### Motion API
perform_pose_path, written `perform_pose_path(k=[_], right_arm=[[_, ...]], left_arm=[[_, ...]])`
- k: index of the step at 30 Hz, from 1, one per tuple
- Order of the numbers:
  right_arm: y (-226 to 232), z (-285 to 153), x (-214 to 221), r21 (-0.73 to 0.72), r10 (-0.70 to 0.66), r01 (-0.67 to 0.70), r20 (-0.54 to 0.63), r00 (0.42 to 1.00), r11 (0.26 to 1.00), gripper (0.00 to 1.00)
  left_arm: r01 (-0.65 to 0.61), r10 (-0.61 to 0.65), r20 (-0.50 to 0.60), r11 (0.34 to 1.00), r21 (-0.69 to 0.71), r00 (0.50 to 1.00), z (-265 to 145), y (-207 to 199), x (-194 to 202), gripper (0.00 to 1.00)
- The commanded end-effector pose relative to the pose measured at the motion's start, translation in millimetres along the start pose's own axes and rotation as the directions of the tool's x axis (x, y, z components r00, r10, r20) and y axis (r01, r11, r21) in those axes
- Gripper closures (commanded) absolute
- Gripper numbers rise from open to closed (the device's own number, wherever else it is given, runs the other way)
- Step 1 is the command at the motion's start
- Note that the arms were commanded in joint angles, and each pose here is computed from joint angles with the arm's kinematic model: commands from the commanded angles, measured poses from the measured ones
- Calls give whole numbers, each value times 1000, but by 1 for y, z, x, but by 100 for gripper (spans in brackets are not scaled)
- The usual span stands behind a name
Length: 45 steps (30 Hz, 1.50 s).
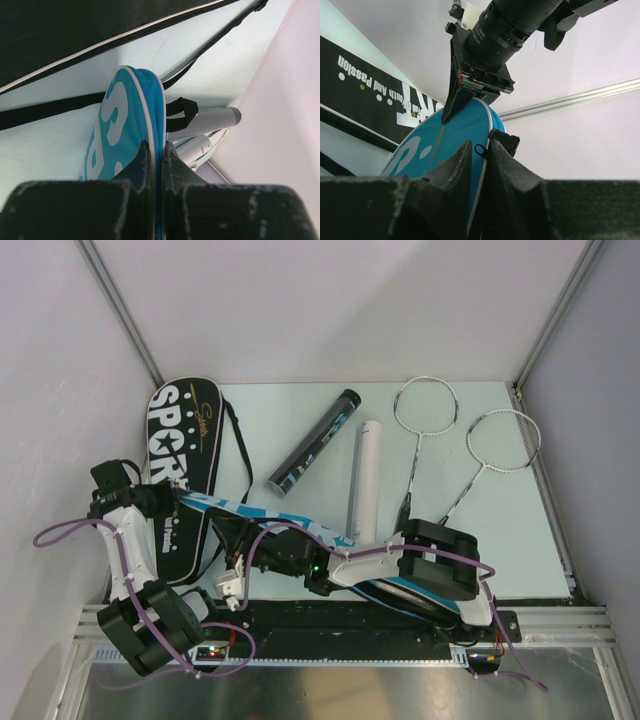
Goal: Pack up the badminton gear
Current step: Zip the racket bag at the center of the board.
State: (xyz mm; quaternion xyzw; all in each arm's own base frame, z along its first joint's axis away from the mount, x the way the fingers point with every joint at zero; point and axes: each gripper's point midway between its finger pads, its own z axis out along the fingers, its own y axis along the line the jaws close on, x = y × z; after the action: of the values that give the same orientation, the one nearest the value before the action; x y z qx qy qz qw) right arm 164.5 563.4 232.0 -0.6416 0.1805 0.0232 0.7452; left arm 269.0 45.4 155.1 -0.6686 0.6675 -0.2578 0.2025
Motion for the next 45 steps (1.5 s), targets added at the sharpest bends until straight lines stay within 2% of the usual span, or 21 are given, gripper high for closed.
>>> perform_pose_path(k=[1, 4, 7, 9, 13, 26, 30, 34, 35, 37, 41, 45], right_arm=[[-7, 12, 9, 30, -9, 11, -39, 999, 1000, 75], [-10, 14, 13, 52, -16, 19, -57, 998, 998, 79], [-16, 12, 19, 82, -19, 27, -93, 995, 996, 95], [-19, 9, 24, 104, -16, 29, -122, 992, 994, 99], [-23, -7, 24, 130, 27, -9, -135, 991, 991, 100], [-16, -85, 6, 116, 317, -303, -137, 938, 946, 100], [-17, -105, 4, 120, 407, -392, -138, 903, 912, 100], [-24, -113, -5, 124, 536, -524, -100, 838, 843, 100], [-26, -111, -8, 120, 559, -548, -85, 825, 828, 99], [-22, -107, -15, 77, 536, -532, -60, 842, 844, 92], [-20, -92, -22, 72, 388, -388, 21, 921, 919, 82], [-16, -73, -25, 19, 299, -301, 73, 951, 953, 75]], left_arm=[[47, -45, -78, 999, 27, 996, -10, -5, 17, 100], [45, -42, -81, 999, 28, 996, -10, -5, 17, 100], [42, -40, -82, 999, 29, 996, -10, -6, 17, 100], [45, -43, -84, 999, 29, 996, -10, -6, 17, 100], [63, -62, -32, 997, 40, 998, -15, -8, 10, 100], [76, -87, 110, 992, 98, 990, -35, -35, -14, 100], [84, -94, 109, 992, 94, 990, -34, -34, -14, 100], [85, -96, 120, 992, 96, 988, -35, -32, -14, 100], [90, -101, 117, 991, 96, 988, -34, -31, -14, 100], [103, -112, 104, 990, 96, 988, -34, -29, -11, 100], [113, -119, 74, 990, 84, 990, -29, -25, -7, 100], [118, -122, 49, 990, 74, 991, -26, -22, -3, 100]])
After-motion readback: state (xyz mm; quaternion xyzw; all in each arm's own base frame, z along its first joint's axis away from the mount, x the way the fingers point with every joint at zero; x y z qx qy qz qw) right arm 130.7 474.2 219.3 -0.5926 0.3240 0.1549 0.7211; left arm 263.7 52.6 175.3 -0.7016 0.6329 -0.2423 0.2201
